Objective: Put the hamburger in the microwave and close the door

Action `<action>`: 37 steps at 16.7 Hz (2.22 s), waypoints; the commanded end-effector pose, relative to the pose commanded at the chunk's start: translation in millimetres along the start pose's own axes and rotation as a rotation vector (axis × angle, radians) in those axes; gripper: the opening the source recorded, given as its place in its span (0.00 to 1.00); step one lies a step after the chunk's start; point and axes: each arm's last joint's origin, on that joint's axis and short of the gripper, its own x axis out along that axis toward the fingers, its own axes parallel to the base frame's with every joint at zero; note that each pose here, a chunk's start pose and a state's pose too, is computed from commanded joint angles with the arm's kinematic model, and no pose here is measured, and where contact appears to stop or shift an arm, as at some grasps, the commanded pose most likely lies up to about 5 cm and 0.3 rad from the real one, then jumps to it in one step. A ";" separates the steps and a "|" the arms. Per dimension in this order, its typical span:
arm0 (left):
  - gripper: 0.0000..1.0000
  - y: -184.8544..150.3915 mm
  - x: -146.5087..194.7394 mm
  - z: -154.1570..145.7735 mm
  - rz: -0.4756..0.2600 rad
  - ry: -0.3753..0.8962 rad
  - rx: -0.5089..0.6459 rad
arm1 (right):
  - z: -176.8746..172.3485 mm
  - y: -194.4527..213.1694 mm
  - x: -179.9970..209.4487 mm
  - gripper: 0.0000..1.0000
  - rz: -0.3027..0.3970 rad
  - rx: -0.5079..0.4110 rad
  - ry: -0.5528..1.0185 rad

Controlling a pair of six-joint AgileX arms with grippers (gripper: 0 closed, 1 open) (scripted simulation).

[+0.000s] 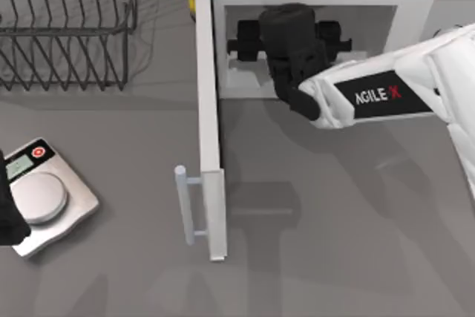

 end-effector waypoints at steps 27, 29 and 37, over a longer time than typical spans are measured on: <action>1.00 0.0 0.0 0.0 0.000 0.000 0.000 | 7.3 -9.5 55.3 1.00 0.005 -0.011 0.011; 1.00 0.0 0.0 0.0 0.000 0.000 0.000 | 7.3 -9.5 55.3 1.00 0.005 -0.011 0.011; 1.00 0.0 0.0 0.0 0.000 0.000 0.000 | 11.3 12.6 -2.1 1.00 -0.015 -0.001 -0.041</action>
